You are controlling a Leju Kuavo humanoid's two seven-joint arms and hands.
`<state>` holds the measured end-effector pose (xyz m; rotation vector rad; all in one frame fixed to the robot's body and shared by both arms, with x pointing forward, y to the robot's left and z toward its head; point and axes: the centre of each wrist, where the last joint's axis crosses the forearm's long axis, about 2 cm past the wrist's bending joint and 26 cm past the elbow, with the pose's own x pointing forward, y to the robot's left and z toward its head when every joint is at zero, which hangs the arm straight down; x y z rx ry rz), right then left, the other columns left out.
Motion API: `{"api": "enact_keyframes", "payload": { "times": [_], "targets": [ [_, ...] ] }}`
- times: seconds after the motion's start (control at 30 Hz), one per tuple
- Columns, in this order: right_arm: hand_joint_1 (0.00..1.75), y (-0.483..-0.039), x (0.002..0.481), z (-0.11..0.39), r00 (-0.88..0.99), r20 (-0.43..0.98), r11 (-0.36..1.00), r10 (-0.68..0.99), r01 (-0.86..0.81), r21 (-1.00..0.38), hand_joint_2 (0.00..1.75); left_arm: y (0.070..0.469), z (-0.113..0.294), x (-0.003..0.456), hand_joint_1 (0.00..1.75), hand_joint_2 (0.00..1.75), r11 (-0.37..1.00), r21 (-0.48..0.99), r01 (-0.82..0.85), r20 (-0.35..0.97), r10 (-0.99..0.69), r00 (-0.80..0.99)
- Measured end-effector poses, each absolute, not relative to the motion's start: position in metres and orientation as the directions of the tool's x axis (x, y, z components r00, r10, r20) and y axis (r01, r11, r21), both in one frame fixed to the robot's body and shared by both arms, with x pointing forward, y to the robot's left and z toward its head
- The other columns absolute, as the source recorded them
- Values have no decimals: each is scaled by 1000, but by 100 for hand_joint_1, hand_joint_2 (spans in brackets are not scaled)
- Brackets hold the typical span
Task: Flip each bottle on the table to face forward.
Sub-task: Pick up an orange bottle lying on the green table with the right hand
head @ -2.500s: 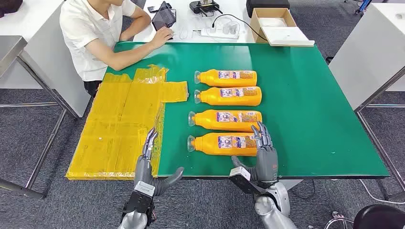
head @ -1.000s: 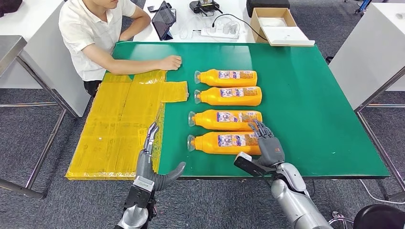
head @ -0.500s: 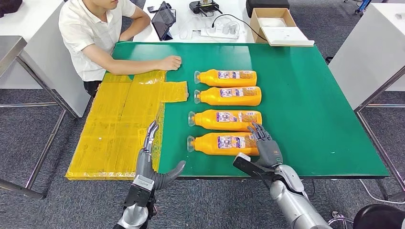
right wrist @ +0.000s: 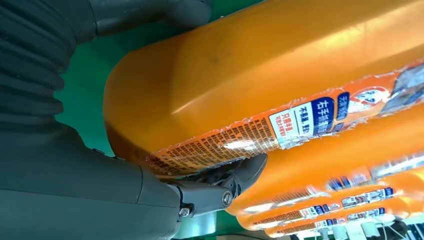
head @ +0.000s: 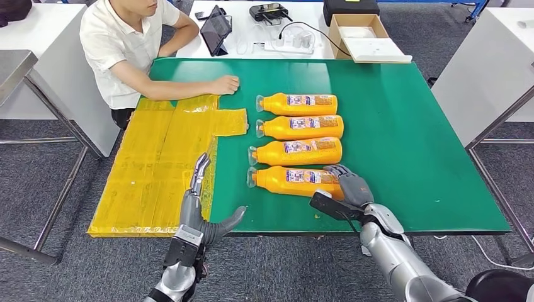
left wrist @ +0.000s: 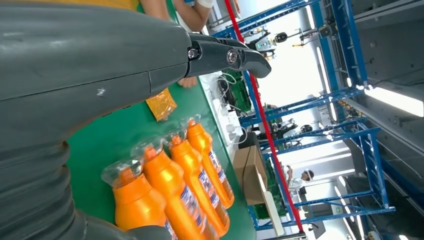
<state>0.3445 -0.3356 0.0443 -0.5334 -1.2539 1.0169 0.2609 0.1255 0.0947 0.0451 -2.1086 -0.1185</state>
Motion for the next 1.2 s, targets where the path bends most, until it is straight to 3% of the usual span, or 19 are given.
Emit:
{"api": "enact_keyframes", "payload": {
  "times": [0.2,0.5,0.57,0.7,0.77,1.0,1.2],
  "targets": [
    [138,-339,347,45,-8,506,472,862,-350,-809,175,125,96,262,0,175,994,105,20,852,-79,-518],
    [137,-342,346,42,6,507,475,862,-358,-803,175,125,96,263,0,175,994,105,18,849,-81,-521],
    [141,-342,345,42,7,507,475,862,-359,-803,175,125,97,263,0,175,994,106,18,849,-81,-522],
    [170,-342,344,41,12,511,480,859,-362,-799,175,125,96,264,0,175,994,107,18,849,-83,-522],
    [174,-343,343,40,7,532,498,847,-362,-788,175,125,96,264,0,175,995,103,17,851,-79,-519],
    [175,-345,334,31,-40,662,606,749,-363,-708,175,123,96,264,0,175,999,3,46,877,19,-480],
    [175,-336,319,21,-82,779,728,622,-306,-613,175,124,99,263,0,175,973,-230,27,885,221,-410]
  ]
}}
